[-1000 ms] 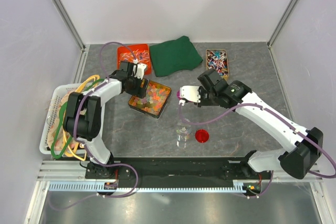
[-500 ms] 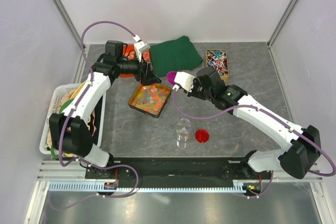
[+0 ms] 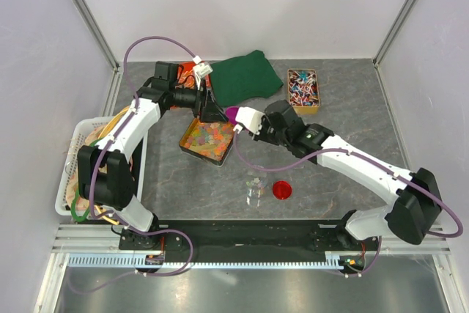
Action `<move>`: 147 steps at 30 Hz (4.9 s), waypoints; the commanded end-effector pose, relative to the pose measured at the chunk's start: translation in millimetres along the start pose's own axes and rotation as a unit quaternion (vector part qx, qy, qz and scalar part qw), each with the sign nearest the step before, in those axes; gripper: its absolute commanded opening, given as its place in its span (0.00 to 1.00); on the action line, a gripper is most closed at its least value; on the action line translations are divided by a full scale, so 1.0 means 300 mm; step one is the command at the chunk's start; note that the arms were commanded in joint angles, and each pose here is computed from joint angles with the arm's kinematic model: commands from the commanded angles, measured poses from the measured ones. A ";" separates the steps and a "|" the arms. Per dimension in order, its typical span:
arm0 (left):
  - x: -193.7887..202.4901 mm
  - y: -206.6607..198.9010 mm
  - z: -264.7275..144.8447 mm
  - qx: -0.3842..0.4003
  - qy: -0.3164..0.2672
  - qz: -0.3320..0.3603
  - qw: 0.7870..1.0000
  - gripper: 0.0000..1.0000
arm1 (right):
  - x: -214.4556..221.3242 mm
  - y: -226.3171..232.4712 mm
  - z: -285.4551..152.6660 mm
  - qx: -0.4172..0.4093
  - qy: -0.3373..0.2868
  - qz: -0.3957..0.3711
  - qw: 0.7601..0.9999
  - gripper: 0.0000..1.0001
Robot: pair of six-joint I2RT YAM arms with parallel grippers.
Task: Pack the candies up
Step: Adjust the spatula.
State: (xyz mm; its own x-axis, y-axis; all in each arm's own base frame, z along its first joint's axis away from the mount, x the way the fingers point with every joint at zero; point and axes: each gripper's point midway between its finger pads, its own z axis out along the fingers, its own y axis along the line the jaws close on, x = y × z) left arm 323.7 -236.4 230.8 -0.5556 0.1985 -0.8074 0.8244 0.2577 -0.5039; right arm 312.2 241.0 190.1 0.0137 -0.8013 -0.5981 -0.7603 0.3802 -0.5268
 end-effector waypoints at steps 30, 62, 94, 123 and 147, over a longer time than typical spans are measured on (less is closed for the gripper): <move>0.055 -0.008 0.068 0.024 0.012 -0.013 1.000 0.50 | -0.197 0.012 0.020 0.039 -0.054 -0.034 0.997 0.00; 0.075 -0.039 0.080 0.071 0.013 -0.027 0.997 0.02 | -0.210 0.029 -0.076 -0.020 -0.168 -0.009 0.986 0.65; 0.079 -0.086 0.075 0.135 0.012 -0.047 0.990 0.02 | -0.220 -0.004 -0.055 0.021 -0.191 0.028 0.981 0.00; 0.087 -0.059 0.076 0.118 0.014 -0.049 0.992 0.42 | -0.242 -0.054 -0.062 0.051 -0.185 0.052 0.980 0.00; 0.130 0.422 -0.216 -0.314 0.054 -0.024 0.948 0.89 | -0.147 -0.094 -0.050 0.106 -0.132 0.029 0.985 0.00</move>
State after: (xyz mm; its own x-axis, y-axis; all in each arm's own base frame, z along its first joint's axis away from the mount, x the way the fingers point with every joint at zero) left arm 379.3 -166.9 166.7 -0.6549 0.1857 -0.7325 0.6505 0.6320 -0.4213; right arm 316.4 262.3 226.9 0.1417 -0.6462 -0.7499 -0.6639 0.4999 -0.5562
